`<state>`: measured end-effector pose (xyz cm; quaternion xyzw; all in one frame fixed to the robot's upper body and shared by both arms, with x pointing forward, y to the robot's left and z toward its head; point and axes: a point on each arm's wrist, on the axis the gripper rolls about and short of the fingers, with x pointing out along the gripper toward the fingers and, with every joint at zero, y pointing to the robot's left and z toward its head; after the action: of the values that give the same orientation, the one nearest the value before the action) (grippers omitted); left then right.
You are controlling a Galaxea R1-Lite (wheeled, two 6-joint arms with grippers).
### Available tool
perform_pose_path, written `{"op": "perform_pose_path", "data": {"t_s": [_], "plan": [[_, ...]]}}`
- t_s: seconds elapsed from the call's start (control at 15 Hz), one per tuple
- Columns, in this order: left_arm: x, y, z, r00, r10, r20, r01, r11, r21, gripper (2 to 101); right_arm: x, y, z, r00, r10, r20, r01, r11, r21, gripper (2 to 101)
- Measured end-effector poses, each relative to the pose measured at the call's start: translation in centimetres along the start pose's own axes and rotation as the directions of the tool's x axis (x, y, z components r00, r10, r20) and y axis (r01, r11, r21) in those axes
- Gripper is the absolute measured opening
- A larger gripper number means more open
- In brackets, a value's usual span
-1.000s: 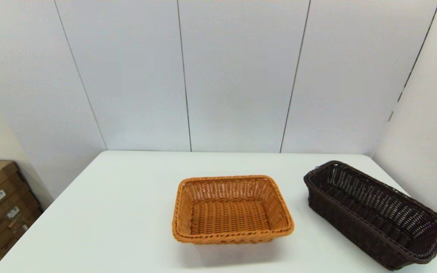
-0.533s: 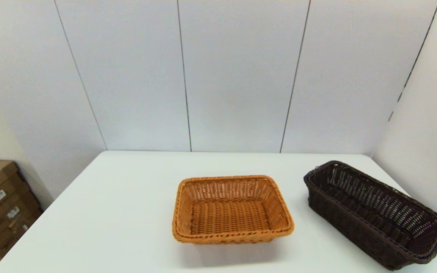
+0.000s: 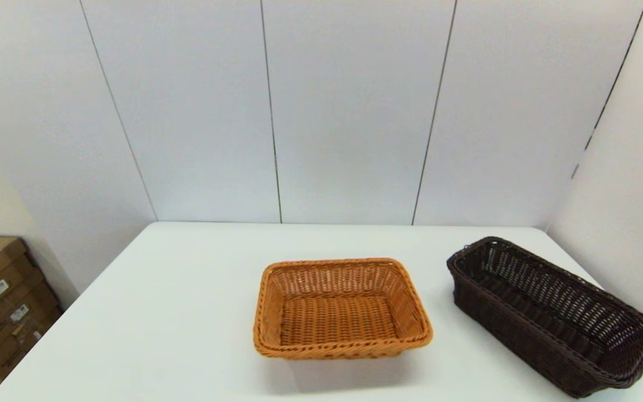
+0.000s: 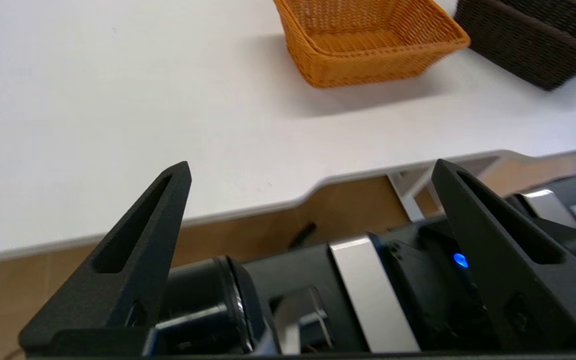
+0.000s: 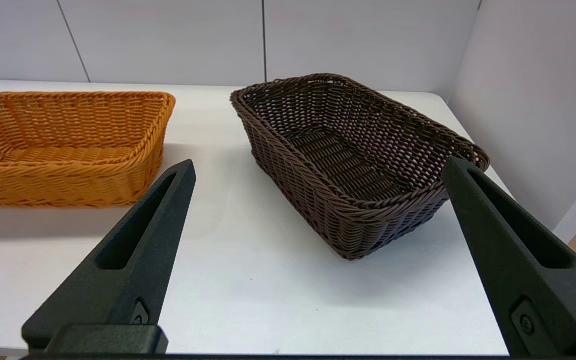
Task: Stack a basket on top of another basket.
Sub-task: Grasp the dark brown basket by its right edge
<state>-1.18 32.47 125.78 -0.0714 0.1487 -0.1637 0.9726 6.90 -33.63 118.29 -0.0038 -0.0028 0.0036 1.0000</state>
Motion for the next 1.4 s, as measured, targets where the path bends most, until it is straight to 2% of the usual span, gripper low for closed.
{"op": "perform_pose_path", "data": {"t_s": [0.27,0.4,0.6,0.67,1.0,1.4], "plan": [[2.4,1.2,-0.8,0.988,0.079,0.13,-0.086,0.995,0.051,97.7,0.0,0.0,0.0,1.0,0.0,0.0,0.0,1.0,0.0,97.7],[4.4,2.1,-1.5,0.978,0.109,0.179,-0.131,0.985,0.115,97.8,0.0,0.0,0.0,1.0,0.0,0.0,0.0,1.0,-0.001,97.7],[6.8,3.2,-2.2,0.946,0.146,0.288,-0.217,0.948,0.234,97.7,0.0,0.0,0.0,1.0,0.0,0.0,0.0,1.0,0.0,97.7],[7.1,3.4,-2.4,0.936,0.168,0.309,-0.247,0.939,0.239,97.8,0.0,0.0,0.0,1.0,0.0,0.0,0.0,1.0,0.0,97.7],[8.5,4.3,-4.3,0.932,0.267,0.244,-0.32,0.923,0.212,97.8,0.0,0.0,0.0,1.0,0.0,0.0,0.0,1.0,0.0,97.7],[8.7,4.4,-4.6,0.932,0.273,0.237,-0.32,0.928,0.19,97.8,0.0,0.0,0.0,1.0,0.0,0.0,0.0,1.0,0.0,97.7]]}}
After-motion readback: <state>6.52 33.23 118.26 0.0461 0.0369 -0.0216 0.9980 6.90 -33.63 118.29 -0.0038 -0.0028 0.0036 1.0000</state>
